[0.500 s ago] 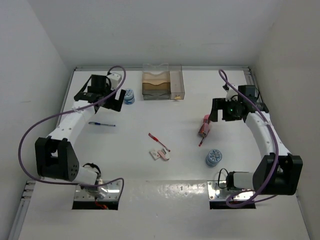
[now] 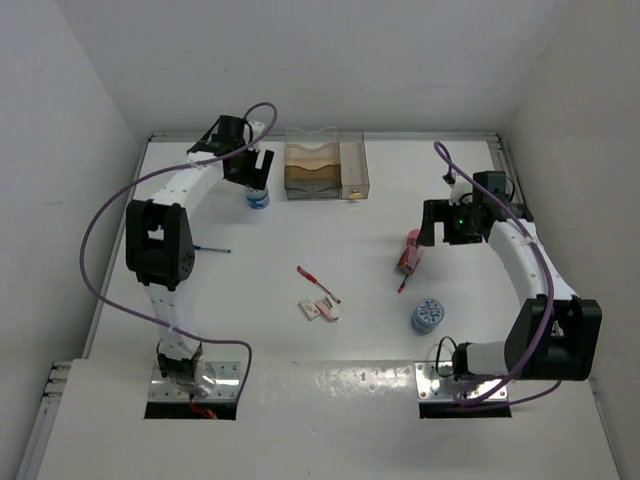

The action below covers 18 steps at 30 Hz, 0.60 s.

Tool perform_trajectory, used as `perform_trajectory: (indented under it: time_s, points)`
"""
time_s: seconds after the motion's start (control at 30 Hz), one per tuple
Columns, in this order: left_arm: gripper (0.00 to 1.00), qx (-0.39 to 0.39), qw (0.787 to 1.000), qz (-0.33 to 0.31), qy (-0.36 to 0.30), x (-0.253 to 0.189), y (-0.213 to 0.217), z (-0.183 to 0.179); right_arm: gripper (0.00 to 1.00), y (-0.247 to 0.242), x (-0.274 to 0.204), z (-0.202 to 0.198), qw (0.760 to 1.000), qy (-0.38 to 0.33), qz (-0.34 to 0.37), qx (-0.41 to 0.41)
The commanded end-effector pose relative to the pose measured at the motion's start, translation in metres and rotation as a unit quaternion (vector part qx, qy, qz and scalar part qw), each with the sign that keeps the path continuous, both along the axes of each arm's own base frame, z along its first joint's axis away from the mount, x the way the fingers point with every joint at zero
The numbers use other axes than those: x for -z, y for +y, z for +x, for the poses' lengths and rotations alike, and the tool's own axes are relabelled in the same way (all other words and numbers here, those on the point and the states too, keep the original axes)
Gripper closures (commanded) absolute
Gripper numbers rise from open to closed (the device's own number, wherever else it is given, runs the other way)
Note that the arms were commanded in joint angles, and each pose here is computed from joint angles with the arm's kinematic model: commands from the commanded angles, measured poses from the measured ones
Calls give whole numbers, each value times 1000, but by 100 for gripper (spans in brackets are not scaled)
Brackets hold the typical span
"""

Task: Sort the stationery into containers
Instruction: Pick up the stationery from the center of the board.

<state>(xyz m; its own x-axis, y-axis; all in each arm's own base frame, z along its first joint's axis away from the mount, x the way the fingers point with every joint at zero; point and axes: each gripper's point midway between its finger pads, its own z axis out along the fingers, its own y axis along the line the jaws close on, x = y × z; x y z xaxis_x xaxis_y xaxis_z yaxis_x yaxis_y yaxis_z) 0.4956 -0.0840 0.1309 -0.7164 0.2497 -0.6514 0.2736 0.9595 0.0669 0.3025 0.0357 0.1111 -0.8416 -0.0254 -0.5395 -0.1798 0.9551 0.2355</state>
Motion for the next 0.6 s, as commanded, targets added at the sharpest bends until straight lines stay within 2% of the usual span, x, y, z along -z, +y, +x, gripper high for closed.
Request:
perform_trajectory:
  time_s: [0.0,0.17,0.27,0.3,0.4,0.57]
  points:
    - [5,-11,1000,-6,5,3,-7,14,1,-7,-6,9,1000,-10,-9,4]
    - [5,3,1000,-17,11,14,-14,27,1,-8,-3,11,1000,0,-8,5]
    - [5,7,1000,-23,16,25,-13,21,1,-8,-3,11,1000,1,-8,6]
    - [5,8,999,-30,-9,14,-14,26,1,-9,-2,11,1000,4,-9,6]
    - [6,12,999,-35,-28,18,-13,21,1,-8,0,11,1000,6,-8,5]
    - [13,24,993,-76,-88,13,-10,10,1,-10,3,10,1000,13,-11,5]
